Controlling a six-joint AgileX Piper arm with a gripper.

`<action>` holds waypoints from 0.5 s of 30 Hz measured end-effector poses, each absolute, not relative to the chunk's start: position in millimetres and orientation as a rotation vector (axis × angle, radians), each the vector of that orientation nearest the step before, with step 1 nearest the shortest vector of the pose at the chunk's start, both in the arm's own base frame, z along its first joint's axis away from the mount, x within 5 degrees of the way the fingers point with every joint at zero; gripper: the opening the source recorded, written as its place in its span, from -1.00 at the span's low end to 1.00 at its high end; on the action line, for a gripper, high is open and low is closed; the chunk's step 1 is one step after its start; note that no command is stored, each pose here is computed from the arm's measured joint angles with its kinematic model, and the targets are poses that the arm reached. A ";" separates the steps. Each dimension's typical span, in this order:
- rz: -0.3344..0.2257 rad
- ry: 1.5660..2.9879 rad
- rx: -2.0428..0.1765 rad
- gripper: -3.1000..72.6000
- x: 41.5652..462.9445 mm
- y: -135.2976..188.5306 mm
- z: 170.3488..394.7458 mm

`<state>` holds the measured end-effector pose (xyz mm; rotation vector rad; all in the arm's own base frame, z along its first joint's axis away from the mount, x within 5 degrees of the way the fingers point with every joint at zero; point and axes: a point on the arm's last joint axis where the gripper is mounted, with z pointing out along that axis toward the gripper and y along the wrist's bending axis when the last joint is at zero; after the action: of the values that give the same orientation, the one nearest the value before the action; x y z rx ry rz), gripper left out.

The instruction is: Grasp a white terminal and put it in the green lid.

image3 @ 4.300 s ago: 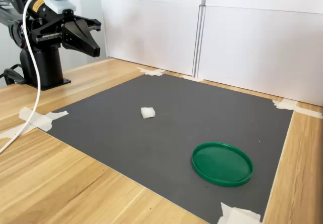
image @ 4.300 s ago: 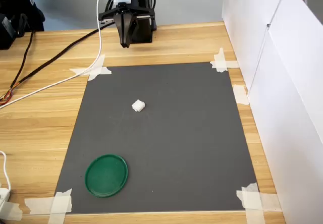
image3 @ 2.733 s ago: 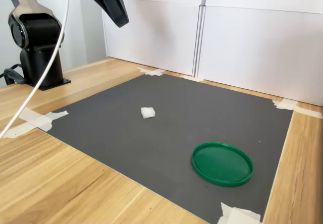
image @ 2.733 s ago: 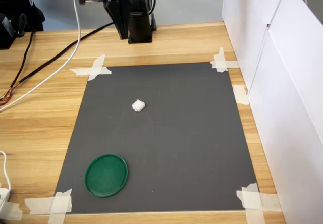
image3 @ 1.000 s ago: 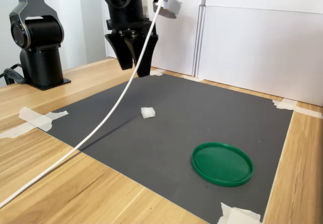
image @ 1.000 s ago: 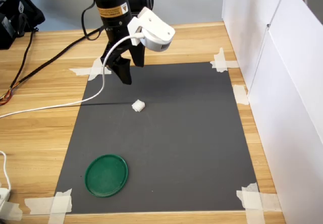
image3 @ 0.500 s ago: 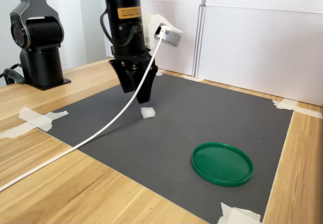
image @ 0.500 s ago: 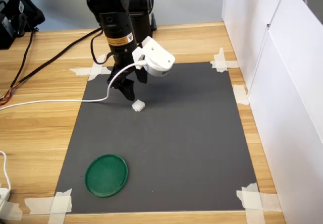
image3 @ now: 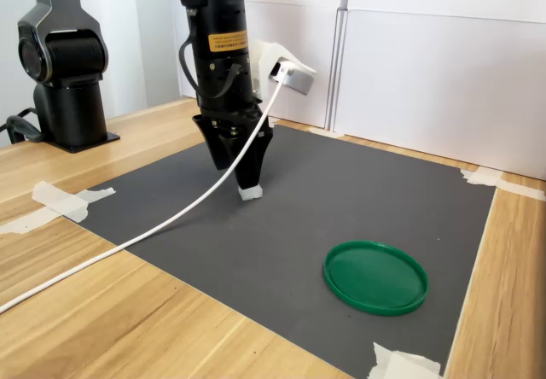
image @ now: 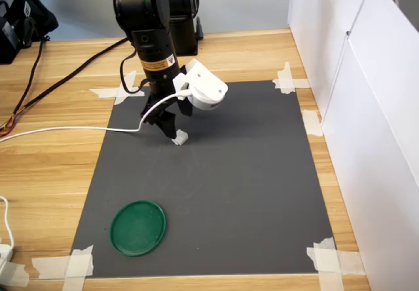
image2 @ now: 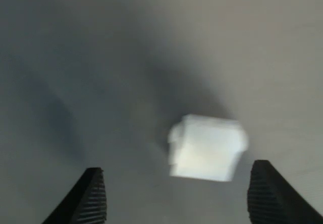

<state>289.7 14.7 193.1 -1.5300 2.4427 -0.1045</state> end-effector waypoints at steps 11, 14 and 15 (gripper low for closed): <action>-0.065 2.499 -1.479 0.87 304.7 15.9 206.0; -0.063 2.502 -1.477 0.87 303.4 15.8 203.7; -0.064 2.504 -1.475 0.87 302.4 15.7 201.7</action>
<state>302.4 15.7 201.7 -1.4755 2.5040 -0.0638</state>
